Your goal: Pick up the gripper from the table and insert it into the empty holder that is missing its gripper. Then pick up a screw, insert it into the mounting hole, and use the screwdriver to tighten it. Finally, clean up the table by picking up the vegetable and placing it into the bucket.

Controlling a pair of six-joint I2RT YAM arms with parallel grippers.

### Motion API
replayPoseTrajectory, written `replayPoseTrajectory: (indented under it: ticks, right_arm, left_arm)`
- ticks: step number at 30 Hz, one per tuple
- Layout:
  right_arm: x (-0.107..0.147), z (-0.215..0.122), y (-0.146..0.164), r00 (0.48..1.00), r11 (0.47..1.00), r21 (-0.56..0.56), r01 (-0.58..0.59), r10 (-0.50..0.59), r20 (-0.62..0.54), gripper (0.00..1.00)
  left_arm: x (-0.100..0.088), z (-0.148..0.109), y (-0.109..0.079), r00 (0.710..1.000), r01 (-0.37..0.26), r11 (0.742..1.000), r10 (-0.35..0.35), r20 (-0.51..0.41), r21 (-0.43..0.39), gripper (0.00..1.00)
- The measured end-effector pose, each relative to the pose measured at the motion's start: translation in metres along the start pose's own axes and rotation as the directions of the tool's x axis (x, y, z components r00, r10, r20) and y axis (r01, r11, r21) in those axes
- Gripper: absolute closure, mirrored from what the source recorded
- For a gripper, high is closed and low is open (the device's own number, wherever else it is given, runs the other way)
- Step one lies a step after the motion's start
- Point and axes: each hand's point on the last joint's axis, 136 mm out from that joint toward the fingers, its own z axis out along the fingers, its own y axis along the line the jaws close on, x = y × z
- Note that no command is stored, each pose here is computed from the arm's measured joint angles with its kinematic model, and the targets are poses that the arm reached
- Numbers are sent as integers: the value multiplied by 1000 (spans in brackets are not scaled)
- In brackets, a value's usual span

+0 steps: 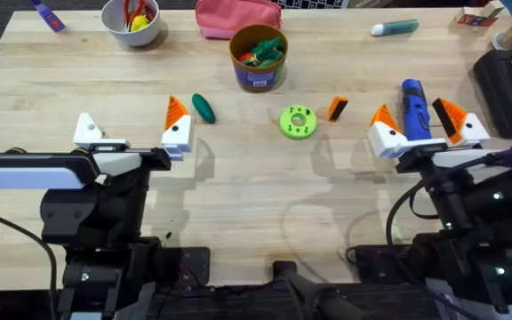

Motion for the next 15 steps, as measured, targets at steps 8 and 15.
replayPoseTrajectory:
  ticks: [8,15]
  right_arm:
    - [0,0,0,1000,1000,0,1,-1,-1,10]
    - [-15,0,0,998,1000,-2,4,-4,59,10]
  left_arm:
    - [0,0,0,1000,0,1000,0,0,0,16]
    - [-18,-1,0,997,0,1000,0,73,1,16]
